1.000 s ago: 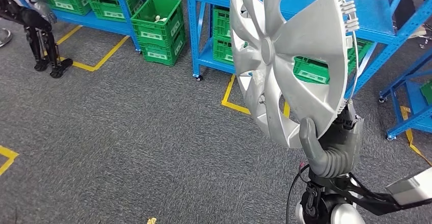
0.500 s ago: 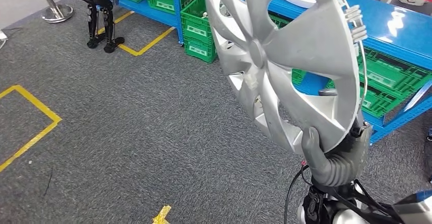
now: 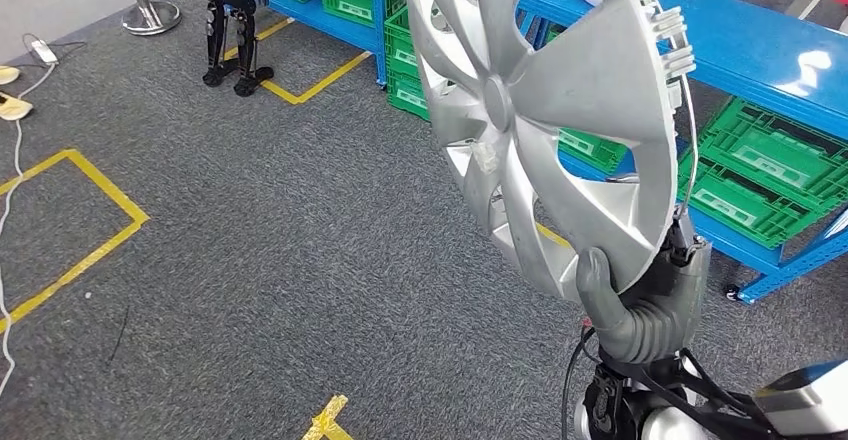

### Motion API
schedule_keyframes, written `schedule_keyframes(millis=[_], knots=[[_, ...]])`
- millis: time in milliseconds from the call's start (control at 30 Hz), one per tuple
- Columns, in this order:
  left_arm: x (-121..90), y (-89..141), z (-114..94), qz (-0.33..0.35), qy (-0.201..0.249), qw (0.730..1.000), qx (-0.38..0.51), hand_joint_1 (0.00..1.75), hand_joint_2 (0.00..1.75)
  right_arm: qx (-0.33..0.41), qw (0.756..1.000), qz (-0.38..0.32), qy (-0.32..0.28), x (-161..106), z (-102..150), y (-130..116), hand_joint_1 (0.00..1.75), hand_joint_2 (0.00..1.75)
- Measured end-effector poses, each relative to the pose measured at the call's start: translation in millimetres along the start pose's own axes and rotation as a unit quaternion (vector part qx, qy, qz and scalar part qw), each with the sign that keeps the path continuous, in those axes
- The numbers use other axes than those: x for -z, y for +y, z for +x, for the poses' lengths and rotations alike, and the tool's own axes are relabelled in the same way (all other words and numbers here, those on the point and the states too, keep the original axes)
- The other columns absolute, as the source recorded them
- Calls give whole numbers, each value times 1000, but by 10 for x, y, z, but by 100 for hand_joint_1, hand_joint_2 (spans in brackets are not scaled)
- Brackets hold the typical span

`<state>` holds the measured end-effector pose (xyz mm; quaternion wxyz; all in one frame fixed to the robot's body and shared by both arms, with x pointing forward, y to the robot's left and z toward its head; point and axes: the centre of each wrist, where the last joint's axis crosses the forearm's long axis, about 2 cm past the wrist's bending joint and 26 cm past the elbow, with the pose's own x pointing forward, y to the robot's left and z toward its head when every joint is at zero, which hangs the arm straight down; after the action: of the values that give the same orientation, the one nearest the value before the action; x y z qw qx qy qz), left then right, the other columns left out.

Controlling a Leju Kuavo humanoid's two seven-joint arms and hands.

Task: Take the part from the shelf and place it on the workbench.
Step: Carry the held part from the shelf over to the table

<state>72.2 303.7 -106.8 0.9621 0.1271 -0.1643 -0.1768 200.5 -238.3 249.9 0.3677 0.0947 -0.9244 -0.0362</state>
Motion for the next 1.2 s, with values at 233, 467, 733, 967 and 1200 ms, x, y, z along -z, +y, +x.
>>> schedule_keyframes(millis=[233, 467, 733, 967, 1200], knots=[[2, 4, 10, 0, -16, 1000, 5, 0, 175, 2, 1000, -3, 6, -27, -2, -1, 175, 175], [-11, -63, 51, 10, -50, 999, 13, 0, 175, 15, 1000, 0, 21, -30, -7, -11, 175, 175], [-11, -44, 35, 50, -47, 994, -83, 0, 175, 21, 1000, 17, -11, 126, 22, 25, 175, 175], [-7, -33, 43, 59, -50, 991, -105, 0, 175, 25, 1000, 16, -3, 126, 30, 46, 175, 175], [-5, -22, 44, 66, -46, 990, -119, 0, 175, 35, 999, 16, -7, 109, 34, 55, 175, 175]])
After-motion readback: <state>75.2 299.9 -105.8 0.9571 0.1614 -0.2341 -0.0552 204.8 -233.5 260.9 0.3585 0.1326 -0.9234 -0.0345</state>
